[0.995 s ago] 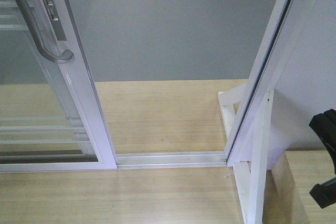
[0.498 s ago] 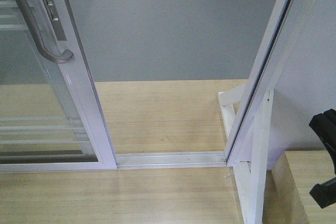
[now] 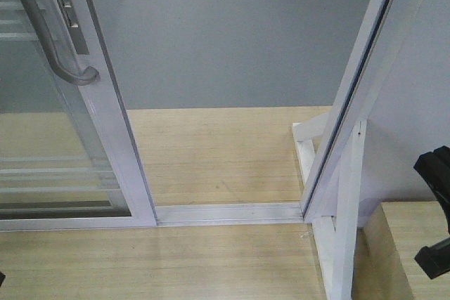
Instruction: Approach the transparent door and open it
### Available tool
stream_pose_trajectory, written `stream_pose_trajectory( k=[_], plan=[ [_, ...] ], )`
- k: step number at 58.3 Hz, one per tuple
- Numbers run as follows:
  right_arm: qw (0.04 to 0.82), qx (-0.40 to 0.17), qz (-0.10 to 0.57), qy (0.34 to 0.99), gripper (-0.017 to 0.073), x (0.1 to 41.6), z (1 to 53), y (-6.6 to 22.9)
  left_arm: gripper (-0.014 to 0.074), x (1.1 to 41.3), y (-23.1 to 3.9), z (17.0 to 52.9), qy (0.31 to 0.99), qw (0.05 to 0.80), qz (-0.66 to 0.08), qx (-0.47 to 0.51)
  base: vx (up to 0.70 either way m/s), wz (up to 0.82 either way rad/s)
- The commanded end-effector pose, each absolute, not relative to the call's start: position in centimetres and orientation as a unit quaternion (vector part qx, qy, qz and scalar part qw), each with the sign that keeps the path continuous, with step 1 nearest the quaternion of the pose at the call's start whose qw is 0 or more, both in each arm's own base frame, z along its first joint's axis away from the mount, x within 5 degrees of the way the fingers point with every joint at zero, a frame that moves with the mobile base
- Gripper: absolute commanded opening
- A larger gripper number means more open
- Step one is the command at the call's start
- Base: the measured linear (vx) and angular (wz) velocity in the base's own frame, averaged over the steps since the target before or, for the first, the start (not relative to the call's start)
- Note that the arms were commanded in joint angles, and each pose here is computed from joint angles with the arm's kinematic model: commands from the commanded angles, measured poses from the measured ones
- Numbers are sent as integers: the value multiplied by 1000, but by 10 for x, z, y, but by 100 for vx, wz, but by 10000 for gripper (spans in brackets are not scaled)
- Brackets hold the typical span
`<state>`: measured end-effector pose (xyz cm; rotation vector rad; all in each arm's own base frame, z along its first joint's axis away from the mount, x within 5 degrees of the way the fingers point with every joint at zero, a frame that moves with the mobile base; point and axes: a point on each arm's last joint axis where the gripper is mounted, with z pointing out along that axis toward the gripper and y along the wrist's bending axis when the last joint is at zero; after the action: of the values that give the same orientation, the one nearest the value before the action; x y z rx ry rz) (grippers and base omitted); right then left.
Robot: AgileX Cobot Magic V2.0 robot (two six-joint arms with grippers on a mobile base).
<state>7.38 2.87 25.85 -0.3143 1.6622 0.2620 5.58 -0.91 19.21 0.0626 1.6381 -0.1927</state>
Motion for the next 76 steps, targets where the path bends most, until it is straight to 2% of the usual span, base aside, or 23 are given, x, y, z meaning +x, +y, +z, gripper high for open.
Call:
stream_pose_trajectory(
  k=[1, 37, 47, 53, 66, 76],
  plan=[
    [689, -124, 110, 705, -5, 76, 274, 27, -6, 56, -10, 193, 707, 700, -94, 27, 0, 0],
    [687, -126, 109, 708, -5, 76, 274, 27, -6, 56, -10, 193, 707, 700, -94, 27, 0, 0],
    [689, -173, 58, 702, -5, 74, 272, 25, -6, 56, -10, 193, 707, 700, -94, 27, 0, 0],
    [694, -179, 50, 696, -5, 63, 267, 22, -6, 56, -10, 193, 707, 700, -94, 27, 0, 0],
    [729, -150, 61, 665, -5, 50, 216, 16, -6, 56, -10, 193, 707, 700, -94, 27, 0, 0],
    [706, -116, 97, 692, -5, 54, 197, 17, -6, 56, -10, 193, 707, 700, -94, 27, 0, 0]
  ],
)
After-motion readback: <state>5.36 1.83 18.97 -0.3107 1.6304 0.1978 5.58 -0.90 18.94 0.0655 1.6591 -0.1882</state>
